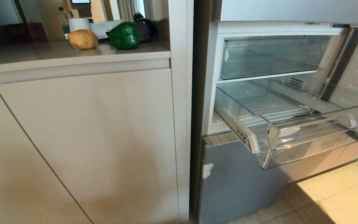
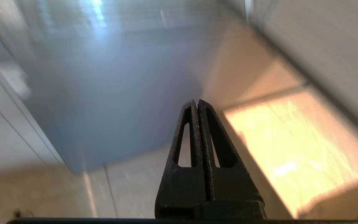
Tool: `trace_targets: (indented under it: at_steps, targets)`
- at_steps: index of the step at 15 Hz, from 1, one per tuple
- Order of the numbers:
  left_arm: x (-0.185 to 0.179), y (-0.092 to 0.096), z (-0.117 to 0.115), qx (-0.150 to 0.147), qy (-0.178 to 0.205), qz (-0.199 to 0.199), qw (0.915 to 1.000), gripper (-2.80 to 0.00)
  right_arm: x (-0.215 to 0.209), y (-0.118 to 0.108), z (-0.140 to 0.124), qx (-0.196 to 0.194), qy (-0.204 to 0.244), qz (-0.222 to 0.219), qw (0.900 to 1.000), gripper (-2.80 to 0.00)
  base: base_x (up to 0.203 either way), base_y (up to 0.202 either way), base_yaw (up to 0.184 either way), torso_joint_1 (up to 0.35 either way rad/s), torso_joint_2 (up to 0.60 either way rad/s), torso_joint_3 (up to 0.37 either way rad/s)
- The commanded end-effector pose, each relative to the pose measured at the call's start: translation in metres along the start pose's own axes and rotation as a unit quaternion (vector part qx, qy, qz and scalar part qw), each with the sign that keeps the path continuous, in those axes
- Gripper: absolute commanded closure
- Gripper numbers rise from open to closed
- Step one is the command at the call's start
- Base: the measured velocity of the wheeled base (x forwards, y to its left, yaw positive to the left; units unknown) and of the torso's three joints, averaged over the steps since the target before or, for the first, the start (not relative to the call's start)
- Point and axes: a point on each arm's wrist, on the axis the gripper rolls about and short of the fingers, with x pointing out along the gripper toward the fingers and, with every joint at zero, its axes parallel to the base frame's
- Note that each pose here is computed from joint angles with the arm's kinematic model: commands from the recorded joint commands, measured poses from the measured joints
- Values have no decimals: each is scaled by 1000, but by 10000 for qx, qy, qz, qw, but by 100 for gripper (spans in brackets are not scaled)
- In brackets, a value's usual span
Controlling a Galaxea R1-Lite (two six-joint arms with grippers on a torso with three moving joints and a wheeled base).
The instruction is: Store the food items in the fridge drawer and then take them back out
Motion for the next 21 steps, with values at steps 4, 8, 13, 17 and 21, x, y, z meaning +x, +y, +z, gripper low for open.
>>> trace_targets:
  at_steps: [4,8,13,17,21]
  targets:
    - [0,0,0,-2,7,1,10000,0,-1,13,-78,204,-703,572,9957,0,0,0,0,0,0,0]
    - [0,0,0,-86,-1,1,10000,0,2,18,-90,446,-1159,1099,9862,0,0,0,0,0,0,0]
    - [0,0,0,-86,-1,1,10000,0,2,18,-90,454,-1153,1023,9870,0,0,0,0,0,0,0]
    - [0,0,0,-86,-1,1,10000,0,2,18,-90,445,-1138,1024,9872,0,0,0,0,90,-226,-143]
    - [0,0,0,-86,-1,1,10000,0,2,18,-90,438,-1139,1023,9872,0,0,0,0,209,-507,-298]
